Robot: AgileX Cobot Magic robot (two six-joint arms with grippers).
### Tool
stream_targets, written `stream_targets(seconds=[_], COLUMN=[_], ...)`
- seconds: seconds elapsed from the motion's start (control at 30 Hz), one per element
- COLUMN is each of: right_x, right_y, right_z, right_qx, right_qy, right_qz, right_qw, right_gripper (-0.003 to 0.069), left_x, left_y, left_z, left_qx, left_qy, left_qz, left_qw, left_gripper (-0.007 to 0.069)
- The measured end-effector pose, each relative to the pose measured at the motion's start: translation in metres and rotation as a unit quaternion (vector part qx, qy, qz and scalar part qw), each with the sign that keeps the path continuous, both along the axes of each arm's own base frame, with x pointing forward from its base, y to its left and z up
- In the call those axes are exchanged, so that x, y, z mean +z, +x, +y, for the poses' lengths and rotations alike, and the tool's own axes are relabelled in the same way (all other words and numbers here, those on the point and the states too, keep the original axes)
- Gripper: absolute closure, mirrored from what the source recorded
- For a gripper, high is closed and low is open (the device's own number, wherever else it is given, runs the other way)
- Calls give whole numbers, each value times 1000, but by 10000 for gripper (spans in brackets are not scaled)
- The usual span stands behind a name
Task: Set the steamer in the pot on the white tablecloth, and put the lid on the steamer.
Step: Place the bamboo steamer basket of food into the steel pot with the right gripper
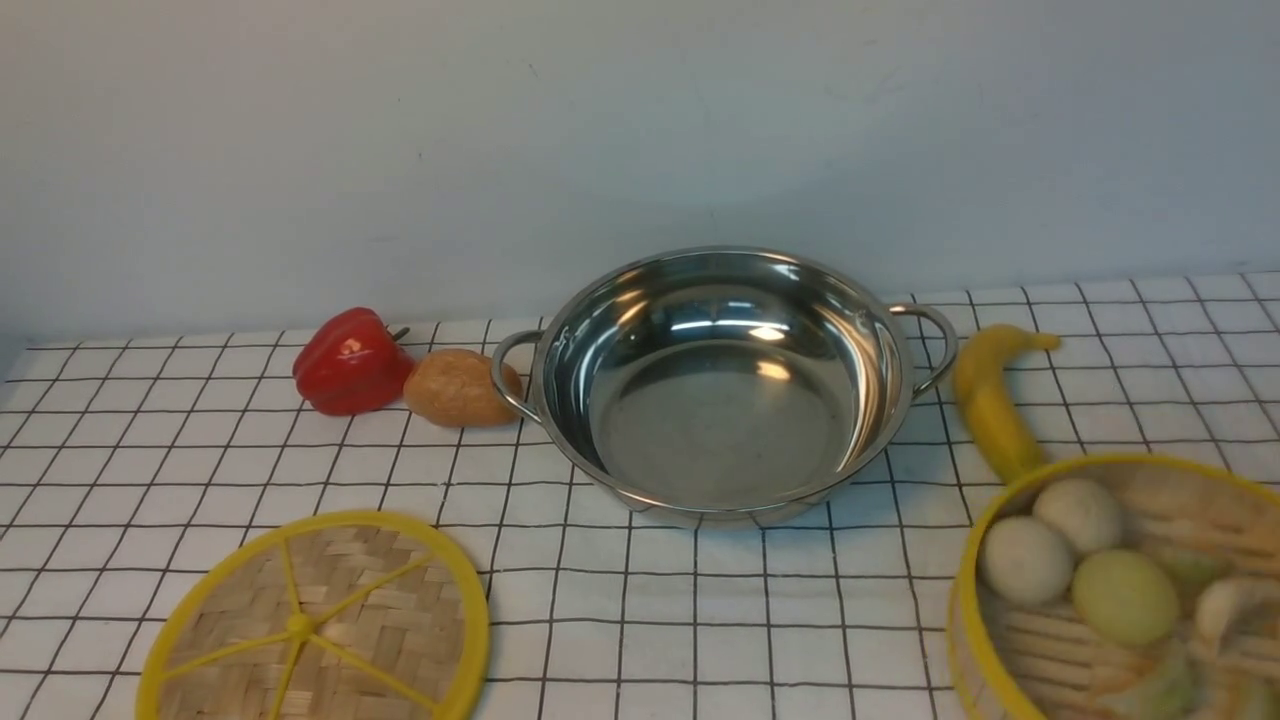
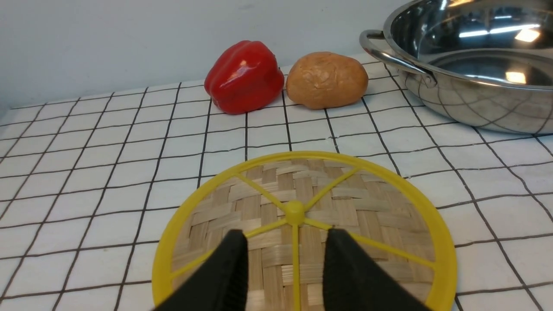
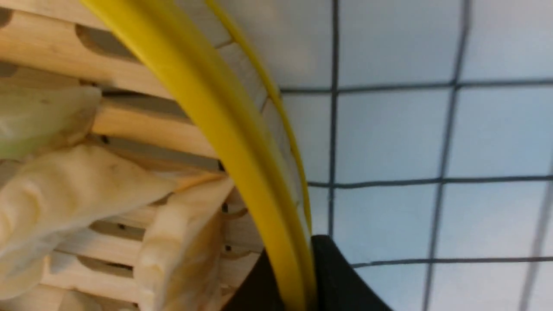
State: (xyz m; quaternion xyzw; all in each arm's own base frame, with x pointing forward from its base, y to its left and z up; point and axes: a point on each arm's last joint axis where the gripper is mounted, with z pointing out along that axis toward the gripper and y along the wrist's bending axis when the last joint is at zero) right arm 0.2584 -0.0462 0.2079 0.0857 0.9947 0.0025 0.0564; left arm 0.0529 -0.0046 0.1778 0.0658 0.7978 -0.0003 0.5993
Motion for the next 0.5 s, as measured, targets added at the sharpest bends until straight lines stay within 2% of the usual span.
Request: stream_targets(seconds=[0.1,0.23,0.47,0.5], right_x=[27,66,88,86], right_y=[9,27,77,99], right_z=[1,20,72,87], right_qx=[8,50,133,148], right_qy=[6,26,35,37], right_qz=[-18,-48,-78,-83], right_qw=[1000,997,987,985], right_gripper=[602,602,602,602], left_x=[0,0,0,0], left_y=[0,0,0,0], left_z=[0,0,0,0], left_qx=[0,0,0,0], left_qy=[0,0,0,0], left_qz=[0,0,0,0], left_qw=[1000,1000,1000,1000], left_gripper=[382,382,382,382])
